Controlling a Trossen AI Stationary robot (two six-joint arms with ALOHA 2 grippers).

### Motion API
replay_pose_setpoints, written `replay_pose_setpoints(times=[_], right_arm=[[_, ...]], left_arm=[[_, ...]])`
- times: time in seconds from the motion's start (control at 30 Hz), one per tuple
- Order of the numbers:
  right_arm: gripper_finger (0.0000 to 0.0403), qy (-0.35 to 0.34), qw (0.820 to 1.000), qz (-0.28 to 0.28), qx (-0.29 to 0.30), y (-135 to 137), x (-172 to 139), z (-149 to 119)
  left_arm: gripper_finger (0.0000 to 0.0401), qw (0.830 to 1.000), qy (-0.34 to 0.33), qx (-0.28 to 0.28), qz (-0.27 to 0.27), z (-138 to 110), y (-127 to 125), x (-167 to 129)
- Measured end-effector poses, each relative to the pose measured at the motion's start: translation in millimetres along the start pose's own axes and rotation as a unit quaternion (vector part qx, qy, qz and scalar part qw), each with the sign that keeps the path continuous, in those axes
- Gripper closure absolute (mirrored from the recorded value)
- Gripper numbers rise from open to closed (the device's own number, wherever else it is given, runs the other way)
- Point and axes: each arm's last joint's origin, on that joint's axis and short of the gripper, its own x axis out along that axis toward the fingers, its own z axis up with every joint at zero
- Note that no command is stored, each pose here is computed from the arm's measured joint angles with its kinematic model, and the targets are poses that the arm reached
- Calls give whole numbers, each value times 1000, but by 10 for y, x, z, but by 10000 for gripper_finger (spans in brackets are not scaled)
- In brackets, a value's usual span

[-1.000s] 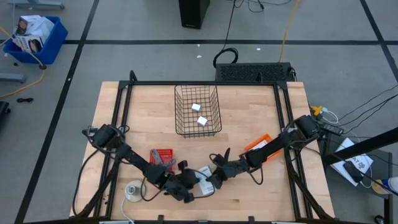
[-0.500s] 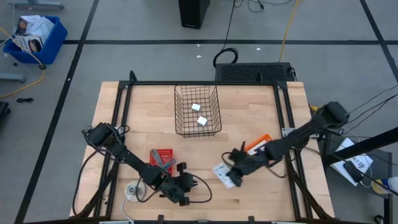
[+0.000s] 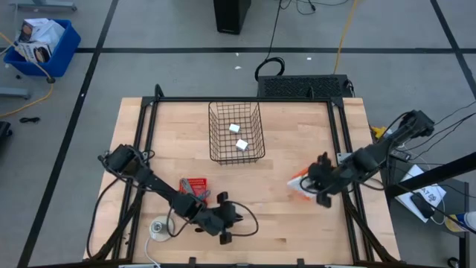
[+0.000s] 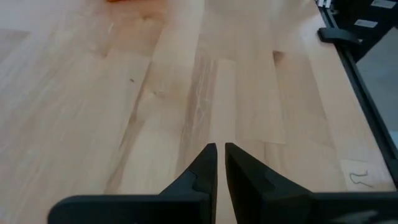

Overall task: Pick and place items into bin
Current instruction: Put the white card reader box into the orange bin

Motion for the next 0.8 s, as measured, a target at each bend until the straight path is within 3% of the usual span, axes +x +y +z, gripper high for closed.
replay_pose_setpoints(times=[0.27, 0.53, 0.63, 0.7, 0.8], right_arm=[[365, 83, 984, -101, -124, -282, -131, -188], [342, 162, 933, -147, -286, -231, 84, -182], [343, 195, 920, -158, -302, -190, 212, -181], [342, 203, 923, -171, -278, -164, 288, -176], [335, 224, 914, -182, -287, -141, 381, -179]], left_arm=[[366, 1000, 6, -25, 1, 81, 153, 74], [366, 999, 2, -51, 9, 156, 289, 131], [366, 999, 1, -54, 12, 169, 312, 138], [366, 998, 1, -54, 11, 174, 320, 141], [366, 998, 2, -57, 10, 176, 322, 141]])
